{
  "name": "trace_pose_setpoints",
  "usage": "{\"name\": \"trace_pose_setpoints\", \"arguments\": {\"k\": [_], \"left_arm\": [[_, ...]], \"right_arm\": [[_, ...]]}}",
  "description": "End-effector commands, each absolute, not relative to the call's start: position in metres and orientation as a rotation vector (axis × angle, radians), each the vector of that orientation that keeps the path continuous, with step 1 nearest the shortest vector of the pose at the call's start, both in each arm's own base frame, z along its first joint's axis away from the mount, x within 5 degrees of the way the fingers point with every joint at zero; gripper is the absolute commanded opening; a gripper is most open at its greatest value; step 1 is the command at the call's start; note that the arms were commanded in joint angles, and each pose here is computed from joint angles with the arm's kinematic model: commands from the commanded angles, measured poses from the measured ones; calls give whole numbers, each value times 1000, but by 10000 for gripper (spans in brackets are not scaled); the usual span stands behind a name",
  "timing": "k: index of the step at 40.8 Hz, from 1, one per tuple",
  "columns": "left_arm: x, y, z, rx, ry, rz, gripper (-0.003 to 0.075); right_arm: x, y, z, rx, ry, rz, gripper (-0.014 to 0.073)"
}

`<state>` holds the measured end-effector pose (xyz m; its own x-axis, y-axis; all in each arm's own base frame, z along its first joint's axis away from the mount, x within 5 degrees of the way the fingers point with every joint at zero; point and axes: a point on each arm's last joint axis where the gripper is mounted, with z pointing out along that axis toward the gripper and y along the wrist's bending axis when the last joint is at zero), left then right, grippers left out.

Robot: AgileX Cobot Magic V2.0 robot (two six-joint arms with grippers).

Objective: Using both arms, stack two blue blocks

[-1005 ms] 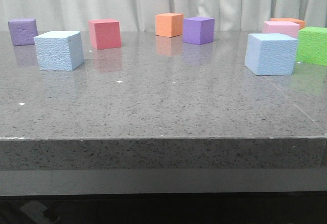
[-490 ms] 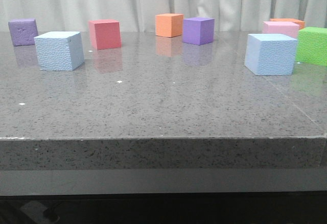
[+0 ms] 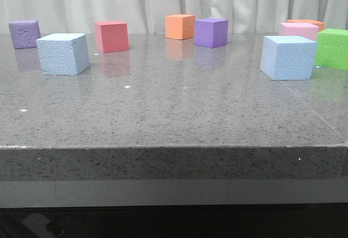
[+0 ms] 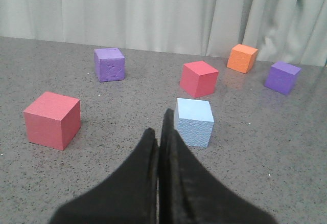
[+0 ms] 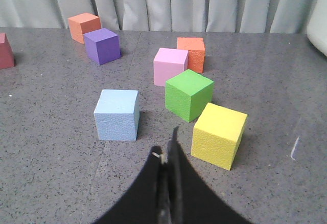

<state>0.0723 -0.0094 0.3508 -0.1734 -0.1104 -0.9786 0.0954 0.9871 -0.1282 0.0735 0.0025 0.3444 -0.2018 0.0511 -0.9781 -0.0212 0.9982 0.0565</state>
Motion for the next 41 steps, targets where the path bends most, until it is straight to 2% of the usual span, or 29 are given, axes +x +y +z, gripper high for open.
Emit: {"name": "trace_pose_setpoints", "arguments": {"k": [1,10,13,16,18,19,21,23,24,27,41], "left_arm": [[74,-9,366,-16,1637,-186,-20],[75,-8,366,-5,1642,-159,-18],[75,-8,366,-1,1636,-149,8],[75,-6,366,21,1638,-100,94],[75,-5,365,37,1644,-64,188],[75,-4,365,43,1643,-50,250],[75,-4,365,46,1645,-43,380],[75,-4,365,46,1645,-43,488],[75,-4,365,46,1647,-43,537],[75,-4,365,44,1649,-48,599],[75,-4,365,44,1649,-48,596]], "right_arm": [[75,2,362,22,1671,61,-119],[75,2,362,22,1671,61,-111],[75,2,362,22,1673,61,-55],[75,2,361,18,1676,51,96],[75,1,360,13,1686,39,235],[75,1,360,10,1696,31,343],[75,1,358,7,1714,31,485],[74,1,356,8,1730,31,599],[74,1,356,8,1736,31,619],[74,1,355,8,1746,31,590],[74,1,355,8,1748,31,582]]}}
